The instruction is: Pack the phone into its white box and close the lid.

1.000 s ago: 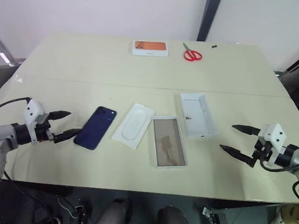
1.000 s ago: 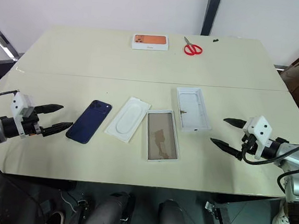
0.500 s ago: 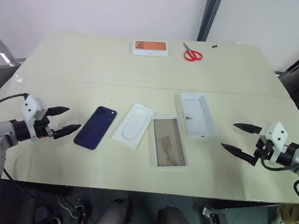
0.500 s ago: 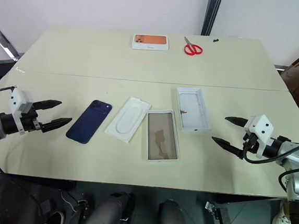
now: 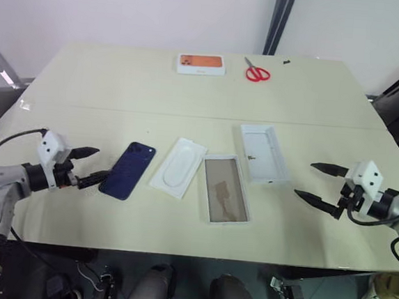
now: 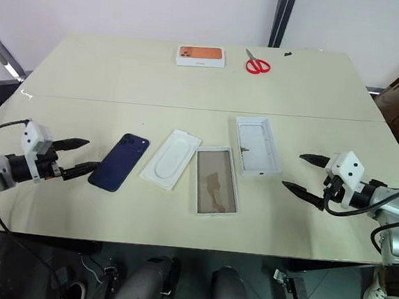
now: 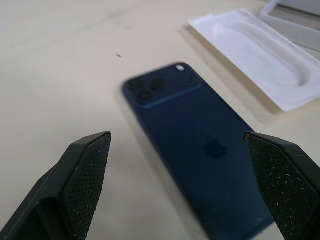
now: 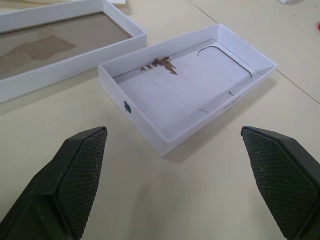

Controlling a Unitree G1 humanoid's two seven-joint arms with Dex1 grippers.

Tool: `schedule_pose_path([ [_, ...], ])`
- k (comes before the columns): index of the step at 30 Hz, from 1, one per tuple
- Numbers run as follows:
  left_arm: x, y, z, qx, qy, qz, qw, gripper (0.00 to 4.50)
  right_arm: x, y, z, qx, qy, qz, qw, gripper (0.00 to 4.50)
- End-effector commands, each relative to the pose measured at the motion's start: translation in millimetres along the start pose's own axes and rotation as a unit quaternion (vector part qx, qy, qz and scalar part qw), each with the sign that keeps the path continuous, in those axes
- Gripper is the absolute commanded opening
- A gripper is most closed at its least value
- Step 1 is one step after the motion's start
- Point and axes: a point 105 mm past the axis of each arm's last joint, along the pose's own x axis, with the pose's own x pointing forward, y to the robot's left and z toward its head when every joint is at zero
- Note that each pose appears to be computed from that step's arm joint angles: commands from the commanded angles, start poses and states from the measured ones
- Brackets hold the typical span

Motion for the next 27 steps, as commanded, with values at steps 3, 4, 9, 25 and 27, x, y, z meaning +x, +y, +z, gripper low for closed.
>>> schedule_pose_path([
  [3,7,-12,15,-0.018,-0.002,-0.015,1.000,4.48,8,6,22,-0.051,-0.014,0.029,0.998,4.50],
  [4,9,-14,14,-0.016,0.006,-0.012,1.000,4.48,10,7,24,-0.056,-0.015,0.033,0.998,4.50],
  [9,44,-30,21,-0.073,0.014,-0.036,0.997,4.48,29,32,47,-0.100,-0.032,0.091,0.990,4.50],
  [25,117,-52,36,-0.217,0.072,-0.037,0.973,4.48,59,45,65,-0.105,-0.065,0.111,0.986,4.50],
  [27,117,-54,30,-0.220,0.090,-0.031,0.971,4.48,58,45,64,-0.104,-0.065,0.108,0.987,4.50],
])
